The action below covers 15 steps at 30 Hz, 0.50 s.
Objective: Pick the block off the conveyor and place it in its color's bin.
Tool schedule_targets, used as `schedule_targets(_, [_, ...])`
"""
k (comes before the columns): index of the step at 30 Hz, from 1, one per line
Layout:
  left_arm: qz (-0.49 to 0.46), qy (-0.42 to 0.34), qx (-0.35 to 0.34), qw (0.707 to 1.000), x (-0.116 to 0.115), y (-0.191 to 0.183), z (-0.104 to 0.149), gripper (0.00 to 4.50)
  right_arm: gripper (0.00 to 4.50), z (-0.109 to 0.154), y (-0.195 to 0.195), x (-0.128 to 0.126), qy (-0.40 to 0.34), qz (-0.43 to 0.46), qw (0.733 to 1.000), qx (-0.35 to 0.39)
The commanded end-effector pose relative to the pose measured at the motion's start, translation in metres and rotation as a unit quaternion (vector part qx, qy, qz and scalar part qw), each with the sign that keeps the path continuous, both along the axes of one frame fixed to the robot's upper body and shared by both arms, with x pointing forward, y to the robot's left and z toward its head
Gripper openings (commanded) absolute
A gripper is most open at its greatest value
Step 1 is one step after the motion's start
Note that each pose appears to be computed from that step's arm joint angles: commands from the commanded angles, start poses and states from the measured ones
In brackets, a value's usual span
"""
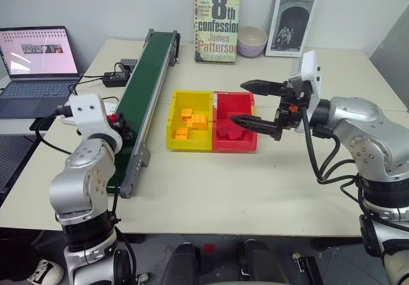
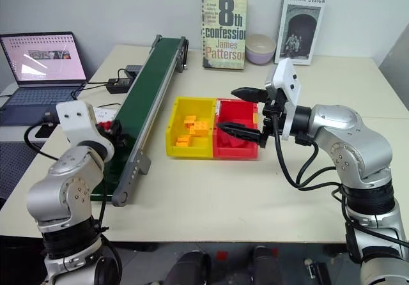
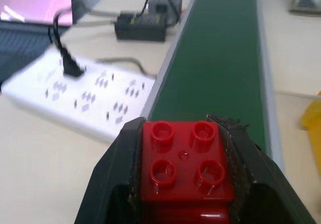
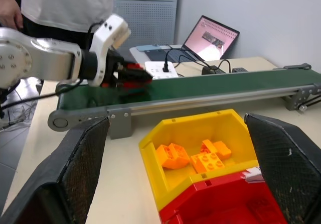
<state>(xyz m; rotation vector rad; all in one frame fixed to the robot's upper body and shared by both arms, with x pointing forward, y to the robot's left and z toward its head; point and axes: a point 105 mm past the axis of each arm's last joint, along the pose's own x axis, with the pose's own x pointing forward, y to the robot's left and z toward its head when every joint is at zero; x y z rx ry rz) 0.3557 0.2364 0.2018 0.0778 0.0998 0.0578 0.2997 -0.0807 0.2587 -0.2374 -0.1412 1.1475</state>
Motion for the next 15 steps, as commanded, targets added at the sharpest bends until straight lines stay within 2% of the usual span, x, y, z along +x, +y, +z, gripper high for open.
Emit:
schedule_targets(1, [-0.205, -0.036, 0.024, 0.978, 0.017, -0.064, 0.036, 1.54, 4.5, 0.002, -0.02, -0.003, -0.03, -0.076, 0.997, -0.007])
schedule_targets(4, [-0.313, -0.039, 0.037, 0.948, 0.028, -0.103, 0.045, 1.54, 4.5, -0.005, -0.029, -0.003, -0.034, -0.128, 0.991, -0.02])
schedule_targets(9, [-0.507, -0.023, 0.081, 0.858, 0.035, -0.183, 0.035, 1.54, 4.5, -0.01, -0.044, -0.002, -0.034, -0.213, 0.976, -0.02])
schedule_targets(11, [-0.54, -0.02, 0.114, 0.834, 0.041, -0.202, 0.026, 1.54, 4.5, -0.009, -0.049, -0.003, -0.038, -0.24, 0.97, -0.02])
schedule_targets(15, [-0.571, -0.019, 0.139, 0.809, 0.052, -0.226, 0.018, 1.54, 4.5, -0.009, -0.051, -0.01, -0.037, -0.26, 0.965, -0.018])
